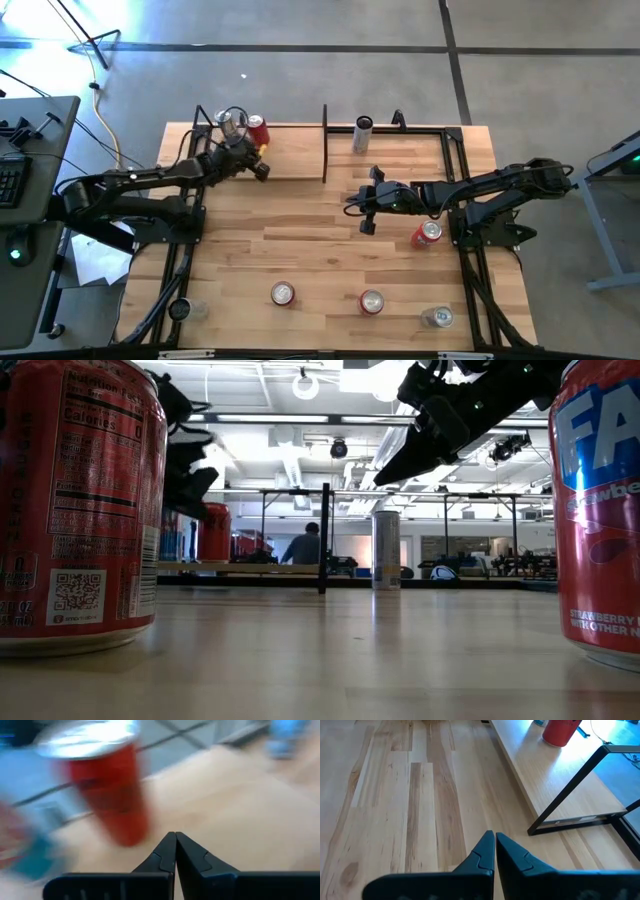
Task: Place canned beverage on shelf
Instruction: Put the top red black soda can on the shelf
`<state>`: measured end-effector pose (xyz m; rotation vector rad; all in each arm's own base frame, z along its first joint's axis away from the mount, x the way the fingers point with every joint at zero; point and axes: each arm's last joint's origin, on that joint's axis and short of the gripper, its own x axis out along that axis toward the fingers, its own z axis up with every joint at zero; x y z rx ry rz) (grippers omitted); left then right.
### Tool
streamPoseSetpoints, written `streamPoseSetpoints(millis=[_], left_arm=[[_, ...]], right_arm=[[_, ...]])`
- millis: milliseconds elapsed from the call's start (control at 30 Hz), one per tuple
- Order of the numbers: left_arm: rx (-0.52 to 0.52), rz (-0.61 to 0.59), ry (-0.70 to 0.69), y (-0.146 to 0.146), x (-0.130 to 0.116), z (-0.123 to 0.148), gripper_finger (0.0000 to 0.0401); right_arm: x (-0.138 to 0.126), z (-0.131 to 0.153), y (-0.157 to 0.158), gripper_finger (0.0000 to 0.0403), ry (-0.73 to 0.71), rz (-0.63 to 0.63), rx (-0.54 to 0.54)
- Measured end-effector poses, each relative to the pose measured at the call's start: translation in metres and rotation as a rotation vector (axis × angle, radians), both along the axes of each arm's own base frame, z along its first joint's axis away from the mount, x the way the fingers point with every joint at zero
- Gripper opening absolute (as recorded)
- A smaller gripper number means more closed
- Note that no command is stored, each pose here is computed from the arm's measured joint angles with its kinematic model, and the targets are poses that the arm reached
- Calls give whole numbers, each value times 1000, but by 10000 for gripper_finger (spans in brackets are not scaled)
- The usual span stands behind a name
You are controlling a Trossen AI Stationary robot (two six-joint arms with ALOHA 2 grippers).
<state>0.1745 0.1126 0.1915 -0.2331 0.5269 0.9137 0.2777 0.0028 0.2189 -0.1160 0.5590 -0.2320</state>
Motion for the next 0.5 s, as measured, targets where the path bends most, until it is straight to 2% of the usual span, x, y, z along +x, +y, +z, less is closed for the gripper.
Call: streamPoseSetpoints(millis=[67, 200, 333, 500], left_arm=[[-14, -45, -24, -2, 9, -4, 0], [18, -25, -72, 6, 24, -13, 0], [53, 49, -71, 13, 32, -24, 0], [82, 170, -6, 15, 29, -31, 0]], right_arm=[[0, 1, 0, 0, -8, 0, 0], [1, 2, 0, 0, -19, 0, 0], [1, 1, 0, 0, -16, -1, 2], [1, 1, 0, 0, -13, 0, 1]])
